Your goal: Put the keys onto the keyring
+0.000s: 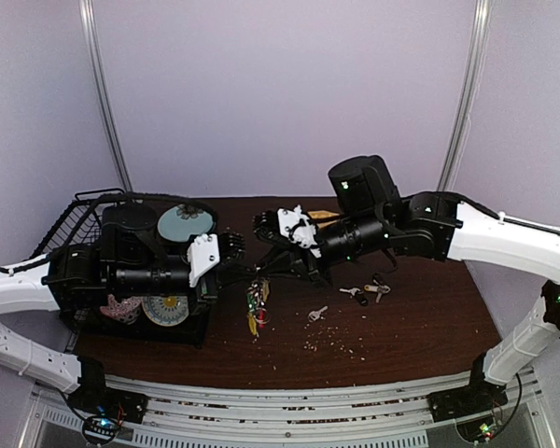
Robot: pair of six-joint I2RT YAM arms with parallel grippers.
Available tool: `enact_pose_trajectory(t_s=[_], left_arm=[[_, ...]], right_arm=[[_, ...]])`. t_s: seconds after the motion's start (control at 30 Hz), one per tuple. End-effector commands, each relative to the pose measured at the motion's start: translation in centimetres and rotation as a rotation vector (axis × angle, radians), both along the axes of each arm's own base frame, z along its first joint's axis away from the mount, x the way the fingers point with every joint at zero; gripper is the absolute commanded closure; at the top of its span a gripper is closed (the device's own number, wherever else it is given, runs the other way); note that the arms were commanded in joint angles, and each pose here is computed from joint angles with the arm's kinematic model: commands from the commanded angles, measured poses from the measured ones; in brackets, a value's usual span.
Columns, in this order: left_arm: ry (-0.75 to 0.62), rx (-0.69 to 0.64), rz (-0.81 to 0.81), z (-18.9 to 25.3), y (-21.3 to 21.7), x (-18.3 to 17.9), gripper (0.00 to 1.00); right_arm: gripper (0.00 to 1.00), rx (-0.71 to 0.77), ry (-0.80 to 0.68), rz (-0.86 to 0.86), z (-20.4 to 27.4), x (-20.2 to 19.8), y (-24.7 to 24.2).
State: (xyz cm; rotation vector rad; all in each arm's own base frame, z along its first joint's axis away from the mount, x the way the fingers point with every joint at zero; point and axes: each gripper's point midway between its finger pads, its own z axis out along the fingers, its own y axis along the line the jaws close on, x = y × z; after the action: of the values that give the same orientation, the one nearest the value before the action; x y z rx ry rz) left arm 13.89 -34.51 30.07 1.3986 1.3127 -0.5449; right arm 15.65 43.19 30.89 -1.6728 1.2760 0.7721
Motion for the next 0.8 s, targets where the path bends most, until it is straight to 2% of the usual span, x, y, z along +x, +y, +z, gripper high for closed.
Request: enact_pose_trajectory(t_s=[0.0,0.03,0.2,0.27,0.33,0.43,0.53,0.77], left_arm=[[-0.035,-0.077,-0.024,3.0,-0.4,-0.2,1.00],[-0.034,-0.077,-0.026,3.0,-0.4,-0.2,1.00],[-0.023,-0.099,0.005,3.0,0.0,0.1,1.00],[-0.027,-0.127,0.042,2.9,0.7,0.4,0.89],[-0.026,-0.142,0.061,2.3,1.2,0.5,0.83],[-0.006,-0.145,0.071,1.4,1.1,0.7,0.85],[0.011,-0.160,0.073,1.3,0.5,0.8,0.86],[-0.023,-0.224,0.067,2.5,0.3,0.9,0.80]], right_arm=[[0.97,0.019,-0.016,0.008,1.5,-0.4,0.0],[1.00,0.014,-0.014,0.014,1.4,-0.5,0.1],[1.00,0.035,0.032,-0.016,2.3,-0.4,0.1],[1.00,0.099,0.076,-0.026,3.3,-0.2,-0.1],[1.00,0.187,0.140,-0.013,4.3,-0.5,-0.3],[1.00,0.303,0.206,0.009,5.7,-1.2,-0.2],[1.00,0.359,0.265,0.027,6.3,-1.6,0.1],[1.00,0.375,0.318,0.035,5.8,-1.7,0.3]])
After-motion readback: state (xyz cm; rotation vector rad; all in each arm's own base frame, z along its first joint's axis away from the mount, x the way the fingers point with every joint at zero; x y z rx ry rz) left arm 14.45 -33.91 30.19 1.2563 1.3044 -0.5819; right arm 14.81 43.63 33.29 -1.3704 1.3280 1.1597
